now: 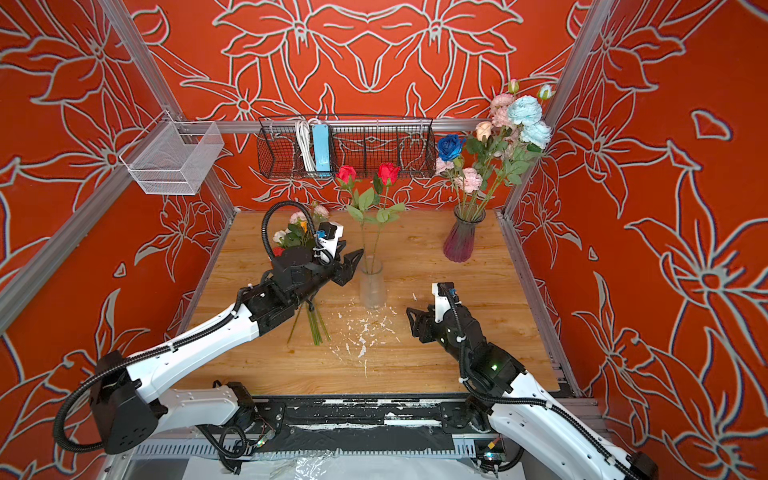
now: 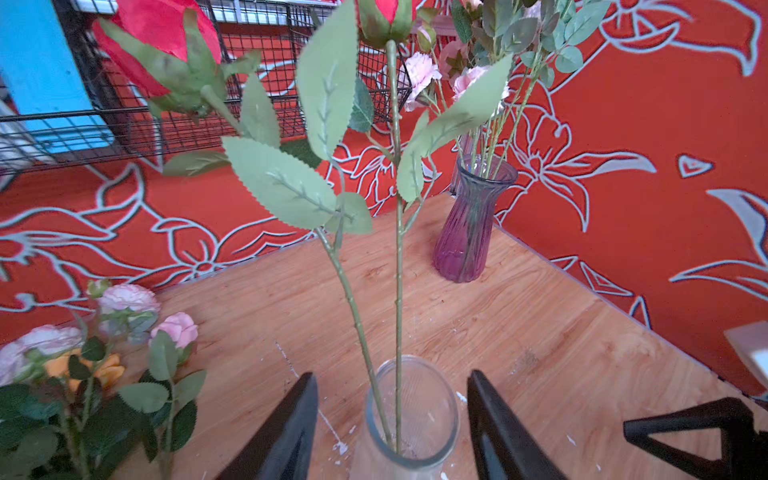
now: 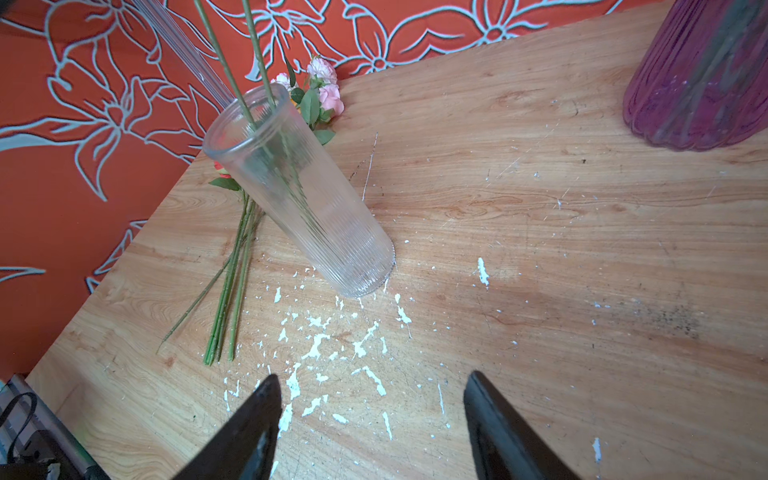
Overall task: Arrange the flowers into the vase
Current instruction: 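Open the left gripper and withdraw it toward the loose roses, then lower the left gripper onto the loose rose stems and close on one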
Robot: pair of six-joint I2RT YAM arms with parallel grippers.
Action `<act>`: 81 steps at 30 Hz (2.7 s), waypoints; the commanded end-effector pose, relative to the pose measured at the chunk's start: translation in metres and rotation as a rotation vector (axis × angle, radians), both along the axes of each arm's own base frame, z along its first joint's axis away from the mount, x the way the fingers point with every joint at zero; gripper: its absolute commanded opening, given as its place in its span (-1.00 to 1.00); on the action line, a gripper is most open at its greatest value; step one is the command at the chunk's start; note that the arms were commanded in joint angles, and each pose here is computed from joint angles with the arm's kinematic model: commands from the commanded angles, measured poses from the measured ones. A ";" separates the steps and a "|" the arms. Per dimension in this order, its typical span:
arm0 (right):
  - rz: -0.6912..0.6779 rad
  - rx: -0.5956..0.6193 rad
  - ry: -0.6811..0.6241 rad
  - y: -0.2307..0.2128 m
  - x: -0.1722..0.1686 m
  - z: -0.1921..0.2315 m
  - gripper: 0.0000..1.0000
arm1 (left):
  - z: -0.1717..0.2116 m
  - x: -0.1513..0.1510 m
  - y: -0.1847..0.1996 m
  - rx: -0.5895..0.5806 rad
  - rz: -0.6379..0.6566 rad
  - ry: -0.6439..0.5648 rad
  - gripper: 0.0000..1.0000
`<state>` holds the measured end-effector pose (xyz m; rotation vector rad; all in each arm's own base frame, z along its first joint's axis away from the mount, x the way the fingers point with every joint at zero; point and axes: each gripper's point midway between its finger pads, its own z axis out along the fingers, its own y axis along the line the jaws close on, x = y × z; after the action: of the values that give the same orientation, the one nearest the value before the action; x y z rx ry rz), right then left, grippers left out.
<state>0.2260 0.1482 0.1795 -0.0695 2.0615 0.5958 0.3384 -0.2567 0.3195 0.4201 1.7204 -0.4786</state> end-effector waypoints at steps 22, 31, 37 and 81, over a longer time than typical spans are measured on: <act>0.063 0.013 0.071 0.025 0.009 -0.014 -0.54 | -0.219 0.043 0.181 -0.138 0.691 0.886 -0.34; 0.029 -0.004 0.065 0.015 0.007 -0.020 -0.54 | -0.272 0.084 0.188 0.003 0.748 1.029 -0.48; 0.022 -0.015 0.061 0.011 0.006 -0.022 -0.54 | -0.273 0.084 0.186 -0.015 0.744 1.030 -0.77; 0.018 0.063 0.040 0.007 -0.005 0.000 -0.50 | -0.182 -0.004 0.161 -0.054 0.577 0.911 -0.01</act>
<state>0.2210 0.1569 0.1785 -0.0616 2.0794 0.6786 0.3313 -0.0947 0.1214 -0.4339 2.6040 -0.3199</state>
